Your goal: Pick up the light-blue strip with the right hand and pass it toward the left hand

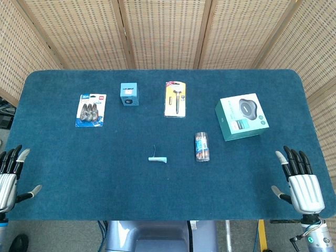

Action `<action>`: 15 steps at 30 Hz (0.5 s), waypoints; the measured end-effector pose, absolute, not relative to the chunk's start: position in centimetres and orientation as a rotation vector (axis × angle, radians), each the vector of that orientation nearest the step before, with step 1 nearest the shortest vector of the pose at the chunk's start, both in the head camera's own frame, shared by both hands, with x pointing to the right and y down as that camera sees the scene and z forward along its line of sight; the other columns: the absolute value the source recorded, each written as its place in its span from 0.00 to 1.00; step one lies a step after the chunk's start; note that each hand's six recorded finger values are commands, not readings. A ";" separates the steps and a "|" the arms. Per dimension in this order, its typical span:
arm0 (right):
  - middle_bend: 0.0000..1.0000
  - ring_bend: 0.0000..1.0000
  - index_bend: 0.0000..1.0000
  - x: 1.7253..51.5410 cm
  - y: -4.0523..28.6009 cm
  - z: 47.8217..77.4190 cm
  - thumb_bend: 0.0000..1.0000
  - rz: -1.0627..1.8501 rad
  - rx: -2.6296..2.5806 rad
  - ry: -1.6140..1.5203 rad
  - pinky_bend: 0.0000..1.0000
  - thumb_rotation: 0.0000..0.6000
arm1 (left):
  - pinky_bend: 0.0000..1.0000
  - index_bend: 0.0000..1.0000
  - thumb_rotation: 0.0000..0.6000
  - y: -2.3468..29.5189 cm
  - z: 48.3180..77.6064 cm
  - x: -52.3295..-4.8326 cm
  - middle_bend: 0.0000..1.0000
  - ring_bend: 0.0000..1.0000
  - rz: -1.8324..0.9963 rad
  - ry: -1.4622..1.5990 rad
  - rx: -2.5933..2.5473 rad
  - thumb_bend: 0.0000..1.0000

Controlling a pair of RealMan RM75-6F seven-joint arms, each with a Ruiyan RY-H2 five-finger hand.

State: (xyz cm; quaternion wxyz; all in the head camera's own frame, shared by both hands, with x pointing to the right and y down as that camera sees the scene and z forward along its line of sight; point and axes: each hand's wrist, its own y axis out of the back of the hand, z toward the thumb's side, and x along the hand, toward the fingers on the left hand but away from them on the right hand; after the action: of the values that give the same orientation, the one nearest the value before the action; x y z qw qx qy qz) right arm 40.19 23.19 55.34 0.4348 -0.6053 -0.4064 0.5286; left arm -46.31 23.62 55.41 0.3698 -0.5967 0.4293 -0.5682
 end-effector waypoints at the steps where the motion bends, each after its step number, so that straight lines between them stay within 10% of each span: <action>1: 0.00 0.00 0.00 40.2 23.2 55.4 0.00 1.320 -1.507 -1.008 0.00 1.00 | 0.00 0.00 1.00 23.6 55.4 -46.4 0.00 0.00 -1.458 1.103 -1.532 0.00; 15: 0.00 0.00 0.00 38.8 22.7 56.5 0.00 1.307 -1.566 -0.949 0.00 1.00 | 0.00 0.00 1.00 23.2 55.2 -46.8 0.00 0.00 -1.453 1.129 -1.560 0.00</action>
State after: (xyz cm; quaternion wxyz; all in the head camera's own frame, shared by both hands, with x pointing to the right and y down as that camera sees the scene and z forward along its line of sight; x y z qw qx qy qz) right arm 38.76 22.71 56.48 0.4314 -0.6279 -0.3806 0.5242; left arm -46.81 23.15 55.22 0.3566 -0.6041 0.4372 -0.5628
